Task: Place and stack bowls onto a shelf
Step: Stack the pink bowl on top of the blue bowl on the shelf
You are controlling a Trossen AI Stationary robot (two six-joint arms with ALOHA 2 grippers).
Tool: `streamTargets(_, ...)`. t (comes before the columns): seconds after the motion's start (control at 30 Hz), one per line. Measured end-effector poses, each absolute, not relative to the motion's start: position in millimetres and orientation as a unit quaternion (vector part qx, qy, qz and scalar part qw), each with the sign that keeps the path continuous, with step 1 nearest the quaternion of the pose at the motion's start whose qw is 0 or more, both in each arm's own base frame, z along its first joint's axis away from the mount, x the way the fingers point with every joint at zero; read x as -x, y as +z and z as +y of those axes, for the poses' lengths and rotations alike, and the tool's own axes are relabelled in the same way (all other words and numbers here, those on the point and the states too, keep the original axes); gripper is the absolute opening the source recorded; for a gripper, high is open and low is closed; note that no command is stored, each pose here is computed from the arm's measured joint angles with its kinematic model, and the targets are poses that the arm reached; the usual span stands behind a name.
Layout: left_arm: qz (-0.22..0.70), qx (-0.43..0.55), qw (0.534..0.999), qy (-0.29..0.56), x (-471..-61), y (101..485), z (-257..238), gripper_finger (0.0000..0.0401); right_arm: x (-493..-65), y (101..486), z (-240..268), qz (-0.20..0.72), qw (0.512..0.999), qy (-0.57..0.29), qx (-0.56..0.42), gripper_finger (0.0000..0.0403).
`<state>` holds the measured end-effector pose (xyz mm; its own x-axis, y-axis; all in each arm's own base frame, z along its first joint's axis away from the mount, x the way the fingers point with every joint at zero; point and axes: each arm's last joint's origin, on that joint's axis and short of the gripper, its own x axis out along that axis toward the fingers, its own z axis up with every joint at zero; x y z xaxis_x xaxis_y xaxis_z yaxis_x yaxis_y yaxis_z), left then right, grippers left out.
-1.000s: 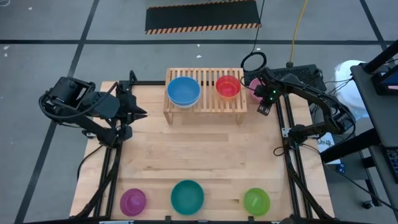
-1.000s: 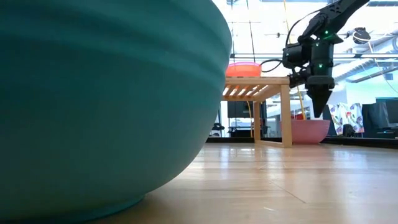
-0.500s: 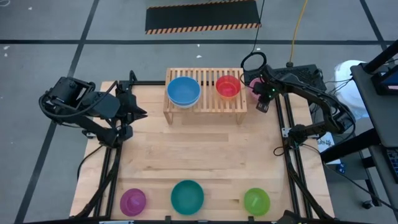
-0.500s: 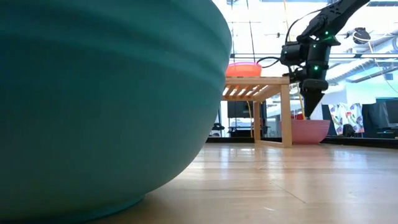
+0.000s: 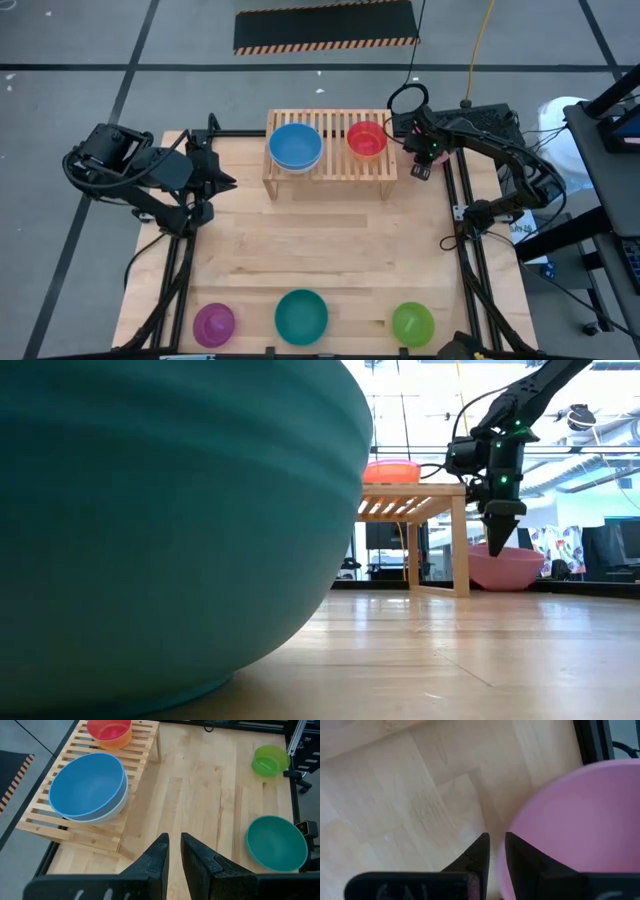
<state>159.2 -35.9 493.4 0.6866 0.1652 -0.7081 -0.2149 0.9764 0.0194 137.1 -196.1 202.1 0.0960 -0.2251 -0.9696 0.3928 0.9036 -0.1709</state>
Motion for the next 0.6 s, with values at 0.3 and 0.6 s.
streamTargets(0.3,0.382,0.032,0.918,0.104,-159,493,-36,0.0056,-134,212,-192,0.624,0.747,-0.223,-0.057,0.0051)
streamTargets(0.6,0.381,0.041,0.917,0.107,-159,493,-36,0.0056,-134,211,-189,0.617,0.758,-0.194,-0.081,0.0051)
